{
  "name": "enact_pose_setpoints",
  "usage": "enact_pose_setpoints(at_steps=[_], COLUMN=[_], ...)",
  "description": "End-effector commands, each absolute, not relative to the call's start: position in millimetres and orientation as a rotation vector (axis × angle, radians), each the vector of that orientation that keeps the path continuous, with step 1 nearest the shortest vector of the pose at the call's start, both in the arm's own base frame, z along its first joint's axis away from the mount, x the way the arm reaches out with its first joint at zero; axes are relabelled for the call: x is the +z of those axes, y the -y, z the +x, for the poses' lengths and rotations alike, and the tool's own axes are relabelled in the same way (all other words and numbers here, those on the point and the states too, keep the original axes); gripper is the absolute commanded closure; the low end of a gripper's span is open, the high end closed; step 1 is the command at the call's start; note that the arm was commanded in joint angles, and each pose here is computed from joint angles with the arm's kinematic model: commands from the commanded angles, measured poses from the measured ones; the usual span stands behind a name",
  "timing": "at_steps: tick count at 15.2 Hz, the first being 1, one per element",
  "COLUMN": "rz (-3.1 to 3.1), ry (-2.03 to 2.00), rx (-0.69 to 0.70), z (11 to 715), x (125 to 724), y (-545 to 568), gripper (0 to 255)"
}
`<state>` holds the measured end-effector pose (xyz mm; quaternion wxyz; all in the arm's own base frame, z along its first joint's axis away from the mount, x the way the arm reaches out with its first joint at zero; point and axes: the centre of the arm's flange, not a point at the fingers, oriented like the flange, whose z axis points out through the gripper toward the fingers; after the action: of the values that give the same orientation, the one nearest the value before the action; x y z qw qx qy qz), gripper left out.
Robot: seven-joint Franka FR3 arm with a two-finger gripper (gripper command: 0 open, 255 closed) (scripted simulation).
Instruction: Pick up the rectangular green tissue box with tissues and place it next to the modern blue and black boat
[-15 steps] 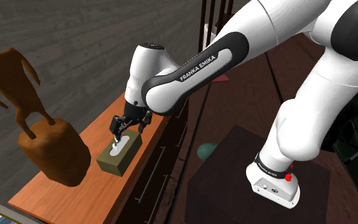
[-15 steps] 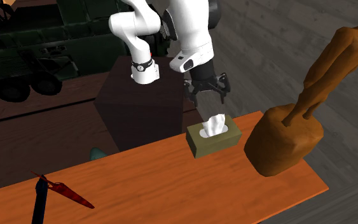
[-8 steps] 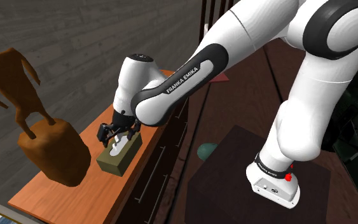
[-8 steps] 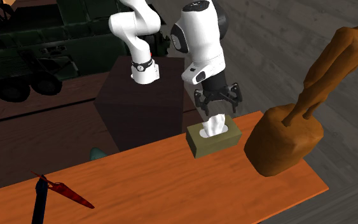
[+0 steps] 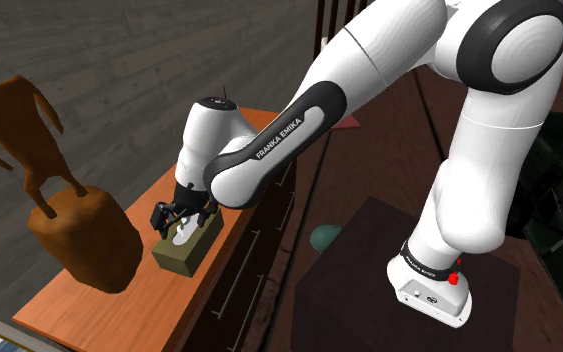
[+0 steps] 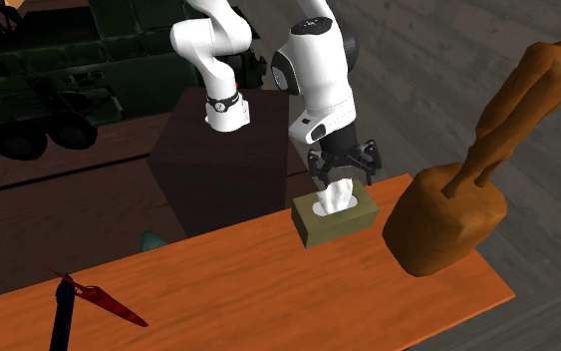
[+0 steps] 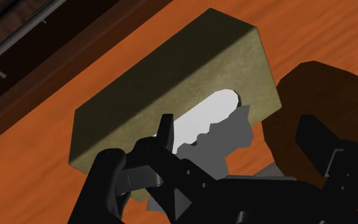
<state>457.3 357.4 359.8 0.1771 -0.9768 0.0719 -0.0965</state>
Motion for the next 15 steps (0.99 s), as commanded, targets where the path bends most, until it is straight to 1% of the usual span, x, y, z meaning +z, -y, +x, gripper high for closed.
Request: enact_pose_setpoints(at_steps=[1, 3, 4, 13, 15], rz=[-2.765, -2.765, -2.765, -2.765, -2.765], ry=[-0.203, -0.203, -0.203, -0.203, -0.203], rx=[-0.273, -0.273, -0.273, -0.273, -0.273], z=[457, 457, 457, 457, 457], x=[360, 360, 360, 360, 370], y=[-357, -357, -357, -357, -357], gripper=[0, 0, 255, 255, 255])
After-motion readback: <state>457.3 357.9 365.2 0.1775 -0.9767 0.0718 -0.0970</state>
